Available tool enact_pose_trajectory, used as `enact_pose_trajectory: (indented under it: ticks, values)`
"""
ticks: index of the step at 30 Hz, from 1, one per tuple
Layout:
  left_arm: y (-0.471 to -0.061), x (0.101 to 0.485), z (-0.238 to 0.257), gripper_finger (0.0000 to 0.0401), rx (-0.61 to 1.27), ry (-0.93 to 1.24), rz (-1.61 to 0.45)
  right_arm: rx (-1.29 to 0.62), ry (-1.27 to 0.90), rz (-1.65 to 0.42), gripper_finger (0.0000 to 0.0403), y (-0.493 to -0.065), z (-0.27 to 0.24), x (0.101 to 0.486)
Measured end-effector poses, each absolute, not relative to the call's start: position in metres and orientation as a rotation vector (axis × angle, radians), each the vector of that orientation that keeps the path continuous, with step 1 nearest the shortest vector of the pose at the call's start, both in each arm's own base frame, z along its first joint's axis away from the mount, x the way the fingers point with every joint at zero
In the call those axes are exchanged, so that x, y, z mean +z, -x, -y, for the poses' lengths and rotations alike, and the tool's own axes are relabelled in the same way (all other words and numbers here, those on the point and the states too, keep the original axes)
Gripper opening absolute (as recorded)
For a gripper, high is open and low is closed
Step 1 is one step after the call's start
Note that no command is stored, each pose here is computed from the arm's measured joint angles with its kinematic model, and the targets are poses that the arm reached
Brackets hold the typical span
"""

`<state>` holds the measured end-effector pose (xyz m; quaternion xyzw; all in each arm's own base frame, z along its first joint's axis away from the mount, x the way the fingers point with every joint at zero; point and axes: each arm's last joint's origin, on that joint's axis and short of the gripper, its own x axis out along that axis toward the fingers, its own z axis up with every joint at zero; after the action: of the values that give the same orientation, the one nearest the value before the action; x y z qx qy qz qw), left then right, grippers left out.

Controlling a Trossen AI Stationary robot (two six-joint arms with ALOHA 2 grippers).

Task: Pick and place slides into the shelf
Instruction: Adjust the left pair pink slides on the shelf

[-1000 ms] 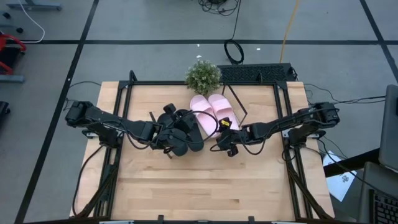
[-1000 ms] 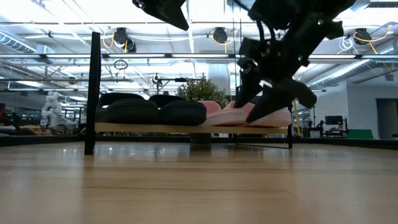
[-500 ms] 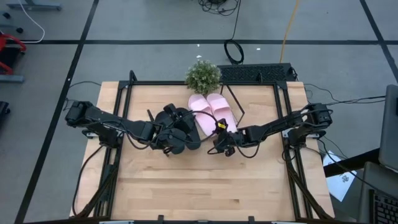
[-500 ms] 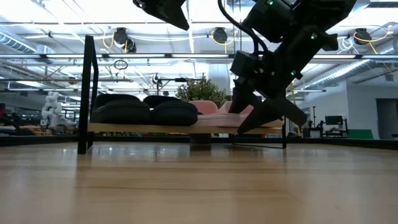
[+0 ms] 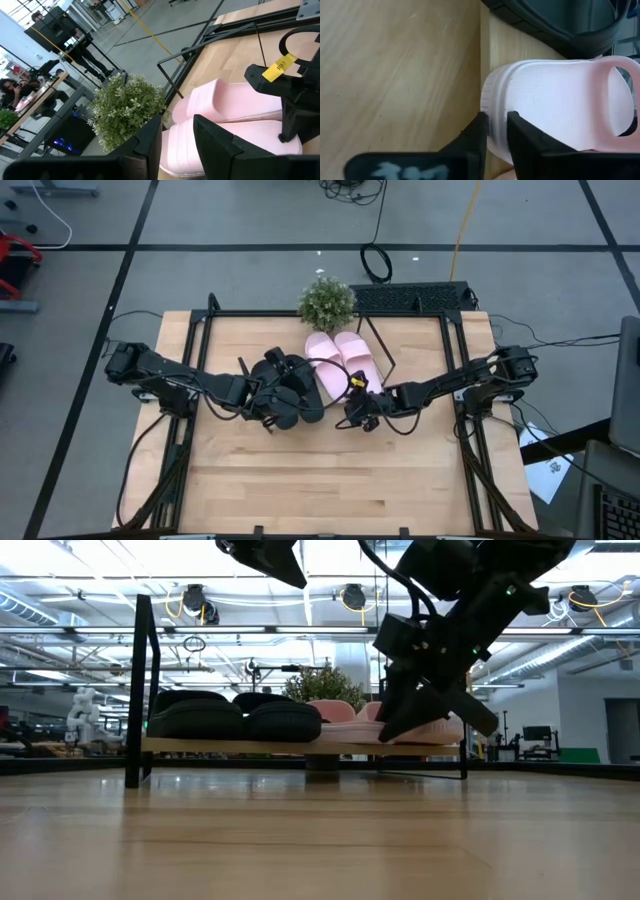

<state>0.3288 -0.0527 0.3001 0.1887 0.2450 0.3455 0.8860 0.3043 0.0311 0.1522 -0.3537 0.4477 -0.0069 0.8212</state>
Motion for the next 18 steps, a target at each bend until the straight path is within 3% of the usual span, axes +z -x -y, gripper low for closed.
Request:
enact_pose_trajectory:
  ticks: [18]
  values:
    - [-0.33, 0.302, 0.053, 0.012, 0.72, -0.381, -0.49, -0.056, 0.867, -0.935, 0.0036, -0.301, -0.044, 0.158]
